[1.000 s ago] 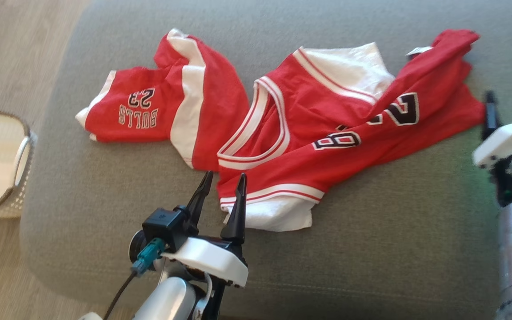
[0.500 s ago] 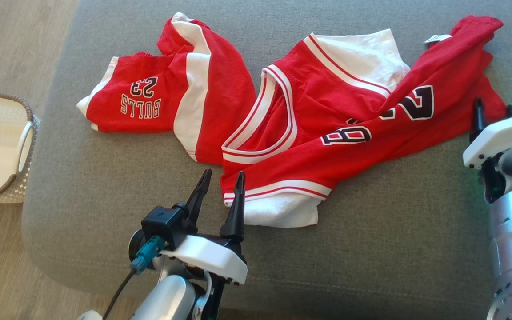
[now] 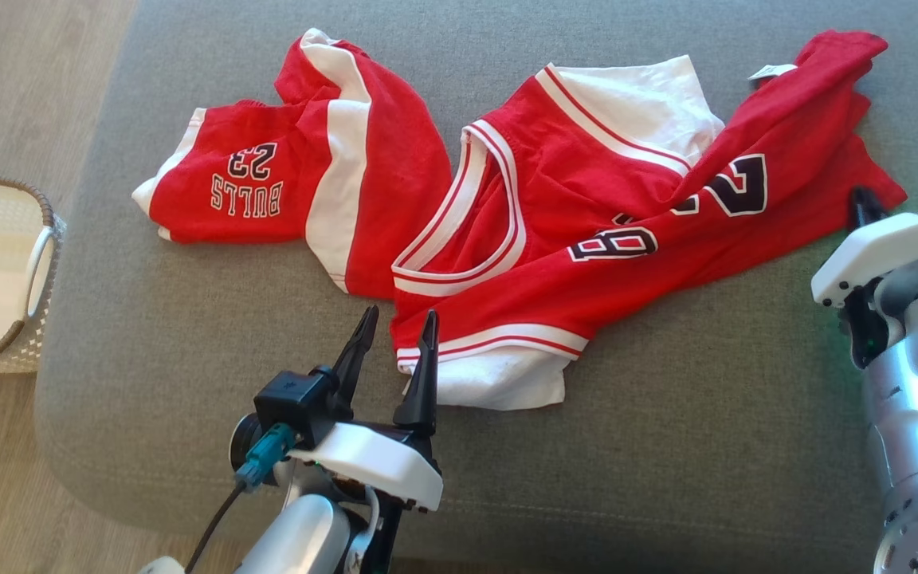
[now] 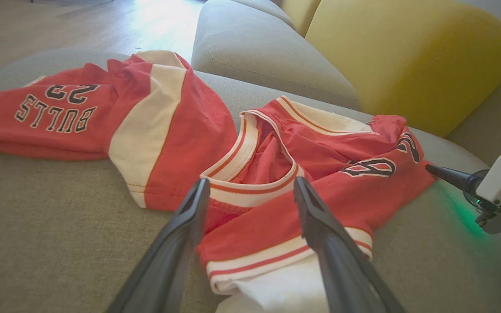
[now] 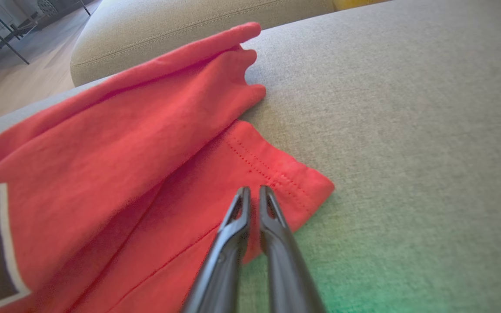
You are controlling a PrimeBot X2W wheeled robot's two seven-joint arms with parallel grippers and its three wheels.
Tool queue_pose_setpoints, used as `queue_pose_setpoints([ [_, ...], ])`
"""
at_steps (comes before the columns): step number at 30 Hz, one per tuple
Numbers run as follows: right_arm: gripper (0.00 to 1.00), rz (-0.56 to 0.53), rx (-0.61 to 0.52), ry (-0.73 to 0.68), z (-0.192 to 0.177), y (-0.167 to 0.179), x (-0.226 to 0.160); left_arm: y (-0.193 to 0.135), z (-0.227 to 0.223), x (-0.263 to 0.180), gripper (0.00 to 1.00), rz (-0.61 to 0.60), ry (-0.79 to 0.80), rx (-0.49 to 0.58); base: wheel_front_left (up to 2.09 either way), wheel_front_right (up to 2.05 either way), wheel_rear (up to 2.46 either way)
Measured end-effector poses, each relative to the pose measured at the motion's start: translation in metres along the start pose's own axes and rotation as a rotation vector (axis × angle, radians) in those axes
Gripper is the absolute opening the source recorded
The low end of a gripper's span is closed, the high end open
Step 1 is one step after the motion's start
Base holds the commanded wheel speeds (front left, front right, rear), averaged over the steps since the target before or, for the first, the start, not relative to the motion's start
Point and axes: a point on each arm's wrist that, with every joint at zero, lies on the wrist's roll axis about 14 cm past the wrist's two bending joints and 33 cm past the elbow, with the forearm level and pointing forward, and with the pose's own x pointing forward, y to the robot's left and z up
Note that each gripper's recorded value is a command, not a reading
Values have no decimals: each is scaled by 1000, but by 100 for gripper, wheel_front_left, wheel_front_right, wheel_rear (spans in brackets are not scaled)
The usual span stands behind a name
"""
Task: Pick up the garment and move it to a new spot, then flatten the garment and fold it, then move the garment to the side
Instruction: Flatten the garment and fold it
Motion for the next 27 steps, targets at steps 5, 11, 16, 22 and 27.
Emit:
queue_pose_setpoints([
  [5,0,-2,-5,-7,1,-3,-4,-1,2,-1,100,-2,-6,3,0,0,0],
  [11,0,-7,15,-59,14,-5,-13,-6,8,-4,100,-18,-25,5,0,0,0],
  [16,0,22,33,-160,42,7,-23,-10,14,-9,100,-28,-46,5,0,0,0],
  [22,0,87,12,-317,82,24,-50,-14,19,-16,100,-33,-66,-2,0,0,0],
  [27,0,103,-5,-388,79,15,-86,-16,30,-19,100,-38,-100,-3,0,0,0],
])
